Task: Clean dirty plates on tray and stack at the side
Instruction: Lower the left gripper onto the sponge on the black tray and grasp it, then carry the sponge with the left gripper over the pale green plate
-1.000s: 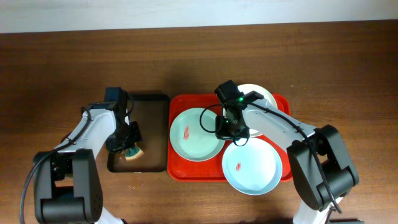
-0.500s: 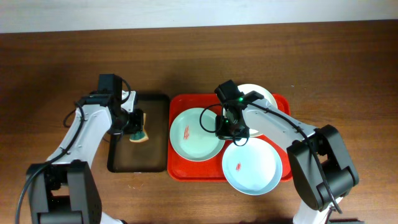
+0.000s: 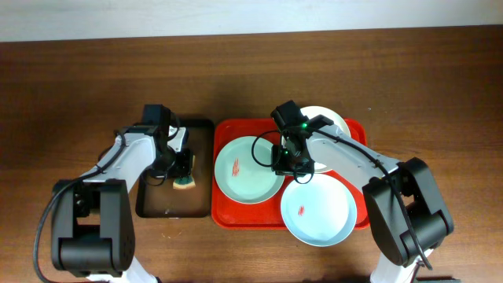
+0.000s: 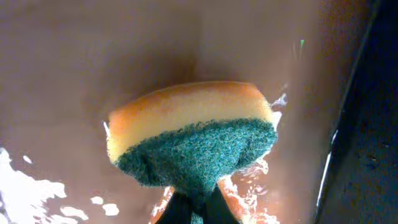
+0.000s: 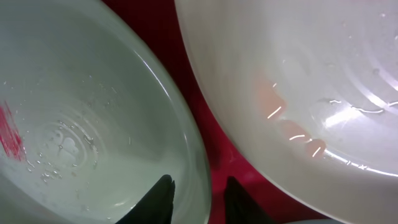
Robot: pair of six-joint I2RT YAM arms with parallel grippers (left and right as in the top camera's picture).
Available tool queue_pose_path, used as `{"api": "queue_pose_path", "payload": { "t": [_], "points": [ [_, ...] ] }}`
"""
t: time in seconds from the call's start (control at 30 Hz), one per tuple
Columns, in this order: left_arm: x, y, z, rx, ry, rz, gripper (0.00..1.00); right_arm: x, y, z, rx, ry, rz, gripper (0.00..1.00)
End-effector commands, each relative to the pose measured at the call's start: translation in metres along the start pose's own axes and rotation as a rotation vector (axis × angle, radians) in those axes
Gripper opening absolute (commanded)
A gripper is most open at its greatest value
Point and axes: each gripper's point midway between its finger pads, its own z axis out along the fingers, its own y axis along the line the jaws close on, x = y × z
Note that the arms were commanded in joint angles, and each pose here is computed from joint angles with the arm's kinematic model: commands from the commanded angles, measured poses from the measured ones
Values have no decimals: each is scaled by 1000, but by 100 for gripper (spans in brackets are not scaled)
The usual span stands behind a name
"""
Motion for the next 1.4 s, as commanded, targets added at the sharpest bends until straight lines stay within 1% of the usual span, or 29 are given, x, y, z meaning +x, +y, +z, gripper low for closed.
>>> {"api": "queue_pose_path", "payload": {
  "t": [0.0,0.03,0.1,0.13,0.17,0.2,0.27,0.3,0.33,0.4,0.47,0.53,0.6,0.7,0.8,0.83,0.87,0.97,1.03,1.1,1.23,1.37],
  "points": [
    [5,-2,12,6,49,0,0,0,4,1,-3,-1,-11,9],
    [1,-3,5,6,40,2,0,0,4,1,-3,-1,-11,4],
    [-13,-8,-19,8,-7,11,0,0,4,1,-3,-1,-11,4],
    [-19,-11,-33,8,-38,10,0,0,4,1,-3,-1,-11,26],
    [-22,-14,-44,10,-66,16,0,0,4,1,-3,-1,-11,40],
    [-24,-15,-55,9,-98,22,0,0,4,1,-3,-1,-11,42],
    [-25,-18,-73,8,-142,23,0,0,4,1,-3,1,-11,40],
    [-22,-16,-75,-5,-134,-8,0,0,4,1,-3,1,-12,34],
    [-18,-11,-74,-30,-118,-39,0,1,4,2,-2,3,-12,32],
    [-12,-8,-73,-46,-96,-45,0,5,6,4,-1,10,-22,11],
    [-12,-9,-73,-42,-95,-45,0,8,10,4,-4,12,-28,4],
    [-11,-9,-73,-43,-88,-51,0,8,11,4,-4,13,-5,4],
    [-12,-9,-75,-45,-93,-94,0,8,11,4,-4,13,-4,4],
    [-18,-2,-92,-104,-102,-97,0,9,12,4,-10,18,3,4],
    [-20,-26,-95,-30,-103,-50,0,12,14,4,-26,33,3,4],
    [-20,-42,-94,25,-101,-5,0,11,15,4,-27,32,3,4],
    [-20,-51,-93,49,-102,14,0,11,15,4,-27,31,3,4],
    [-24,-80,-90,83,-125,92,0,11,14,4,-24,30,3,4],
    [-22,-105,-87,116,-130,97,0,11,14,4,-24,30,3,4],
    [-22,-122,-82,121,-146,138,0,11,14,4,-24,30,3,4],
    [-23,-138,-72,132,-150,166,0,11,14,4,-24,30,3,4],
    [-23,-134,-51,120,-103,145,0,11,14,4,-24,30,3,4]
  ]
}}
